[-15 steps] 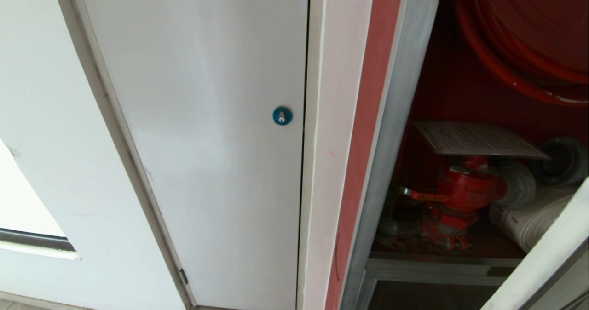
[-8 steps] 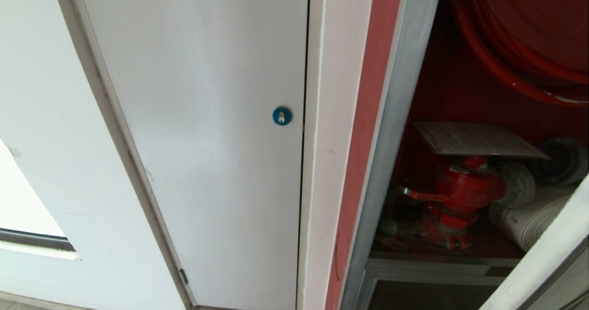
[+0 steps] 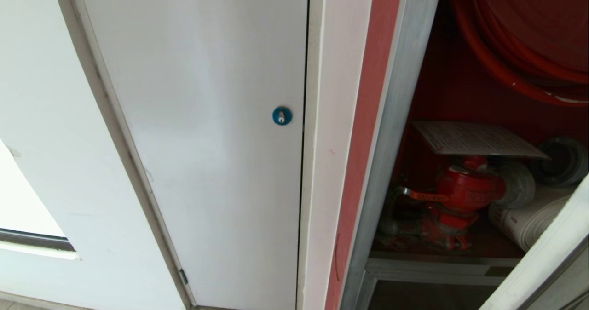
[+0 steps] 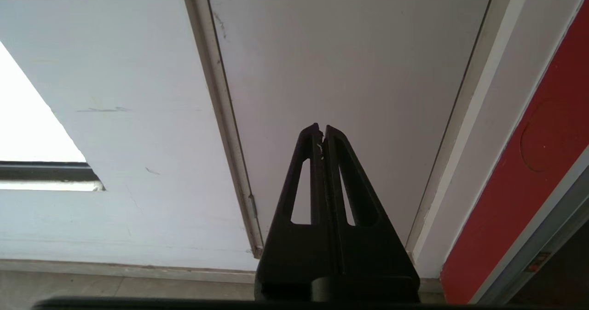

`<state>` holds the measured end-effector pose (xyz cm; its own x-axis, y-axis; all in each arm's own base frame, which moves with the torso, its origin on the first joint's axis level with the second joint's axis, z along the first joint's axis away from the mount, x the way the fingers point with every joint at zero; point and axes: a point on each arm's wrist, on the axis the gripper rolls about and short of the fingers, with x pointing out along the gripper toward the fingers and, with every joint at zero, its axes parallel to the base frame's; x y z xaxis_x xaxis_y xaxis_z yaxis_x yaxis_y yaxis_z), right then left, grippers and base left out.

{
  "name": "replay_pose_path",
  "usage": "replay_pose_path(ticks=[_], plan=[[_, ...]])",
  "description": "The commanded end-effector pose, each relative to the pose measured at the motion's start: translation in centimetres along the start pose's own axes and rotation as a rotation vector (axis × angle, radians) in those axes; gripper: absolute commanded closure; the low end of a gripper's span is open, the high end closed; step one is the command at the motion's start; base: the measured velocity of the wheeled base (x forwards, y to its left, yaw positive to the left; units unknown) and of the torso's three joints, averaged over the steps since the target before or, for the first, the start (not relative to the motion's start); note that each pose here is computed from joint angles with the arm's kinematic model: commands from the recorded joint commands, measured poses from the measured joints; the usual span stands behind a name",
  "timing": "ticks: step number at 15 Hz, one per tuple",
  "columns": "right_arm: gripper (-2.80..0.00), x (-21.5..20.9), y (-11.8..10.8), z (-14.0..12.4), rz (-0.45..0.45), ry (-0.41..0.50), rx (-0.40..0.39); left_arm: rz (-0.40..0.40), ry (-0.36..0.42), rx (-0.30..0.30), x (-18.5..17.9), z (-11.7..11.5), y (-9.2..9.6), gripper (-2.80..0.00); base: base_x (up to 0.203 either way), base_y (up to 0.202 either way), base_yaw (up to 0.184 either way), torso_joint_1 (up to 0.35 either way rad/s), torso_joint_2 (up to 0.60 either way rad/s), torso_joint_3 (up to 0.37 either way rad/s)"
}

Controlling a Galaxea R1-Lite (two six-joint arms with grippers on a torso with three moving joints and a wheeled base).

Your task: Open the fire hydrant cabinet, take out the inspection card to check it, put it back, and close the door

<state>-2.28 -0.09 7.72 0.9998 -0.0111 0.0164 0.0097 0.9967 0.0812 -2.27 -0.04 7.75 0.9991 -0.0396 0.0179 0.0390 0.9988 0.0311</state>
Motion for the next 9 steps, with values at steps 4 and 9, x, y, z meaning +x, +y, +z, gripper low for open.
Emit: replay_pose_path(ticks=[4, 9], plan=[[0.0, 0.0, 0.0, -0.1, -0.003, 0.004, 0.003, -0.001, 0.013, 0.0, 0.1, -0.3, 0.0, 0.0, 0.0, 0.0, 0.0, 0.0, 0.0, 0.0], [0.0, -0.7, 0.2, 2.3, 0.002, -0.075, 0.042, -0.001, 0.012, 0.0, 0.1, -0.3, 0.0, 0.0, 0.0, 0.0, 0.0, 0.0, 0.0, 0.0]])
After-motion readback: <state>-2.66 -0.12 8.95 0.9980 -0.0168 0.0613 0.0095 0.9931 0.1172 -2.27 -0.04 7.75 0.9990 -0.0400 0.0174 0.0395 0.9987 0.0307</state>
